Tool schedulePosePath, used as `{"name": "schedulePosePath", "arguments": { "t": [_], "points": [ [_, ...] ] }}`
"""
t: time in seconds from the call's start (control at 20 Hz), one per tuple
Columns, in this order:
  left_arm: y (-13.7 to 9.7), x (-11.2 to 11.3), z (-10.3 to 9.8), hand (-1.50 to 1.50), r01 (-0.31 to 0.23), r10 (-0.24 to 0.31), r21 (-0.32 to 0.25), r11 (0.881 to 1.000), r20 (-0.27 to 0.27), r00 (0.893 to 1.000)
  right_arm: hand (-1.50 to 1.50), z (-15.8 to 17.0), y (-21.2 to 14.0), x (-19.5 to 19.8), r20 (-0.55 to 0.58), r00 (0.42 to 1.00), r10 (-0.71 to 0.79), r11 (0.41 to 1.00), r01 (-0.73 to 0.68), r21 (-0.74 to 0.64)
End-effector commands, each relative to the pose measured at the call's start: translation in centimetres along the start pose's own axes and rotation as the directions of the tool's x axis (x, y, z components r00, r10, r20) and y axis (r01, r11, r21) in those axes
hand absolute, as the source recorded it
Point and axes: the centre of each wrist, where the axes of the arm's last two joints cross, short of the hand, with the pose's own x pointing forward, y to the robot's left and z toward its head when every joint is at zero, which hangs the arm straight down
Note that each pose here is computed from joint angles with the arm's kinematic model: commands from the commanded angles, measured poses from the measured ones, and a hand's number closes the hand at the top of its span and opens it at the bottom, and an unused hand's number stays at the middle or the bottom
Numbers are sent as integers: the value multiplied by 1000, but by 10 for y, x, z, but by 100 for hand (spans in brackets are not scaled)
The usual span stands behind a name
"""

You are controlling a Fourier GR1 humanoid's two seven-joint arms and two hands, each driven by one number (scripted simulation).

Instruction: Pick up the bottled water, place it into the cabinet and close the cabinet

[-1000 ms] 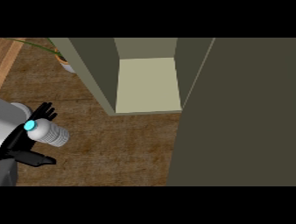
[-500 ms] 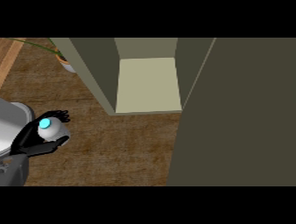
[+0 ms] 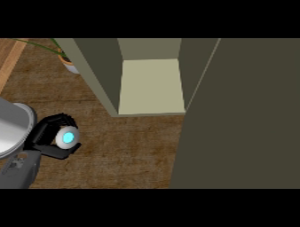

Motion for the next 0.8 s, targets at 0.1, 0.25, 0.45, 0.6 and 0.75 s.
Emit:
{"name": "schedulePosePath", "arguments": {
  "t": [0.1,0.25,0.45,0.6,0.75],
  "points": [
    [-55,-20,-18,150,47,-69,116,992,187,980,-150,10,7,12,28,999,15,1000,-15,-27],
    [-108,-26,-38,150,61,-111,276,959,168,980,-150,-1,0,-2,3,999,45,998,-45,-44],
    [-124,-18,-52,150,-14,-53,281,960,229,972,-150,25,-2,34,23,1000,-3,999,3,-38],
    [-135,-4,-69,150,-72,6,254,964,251,968,-150,19,0,29,24,999,31,998,-29,-56],
    [-146,7,-77,150,-126,58,252,960,264,963,-150,17,-6,20,22,998,55,998,-55,-37]
  ]
}}
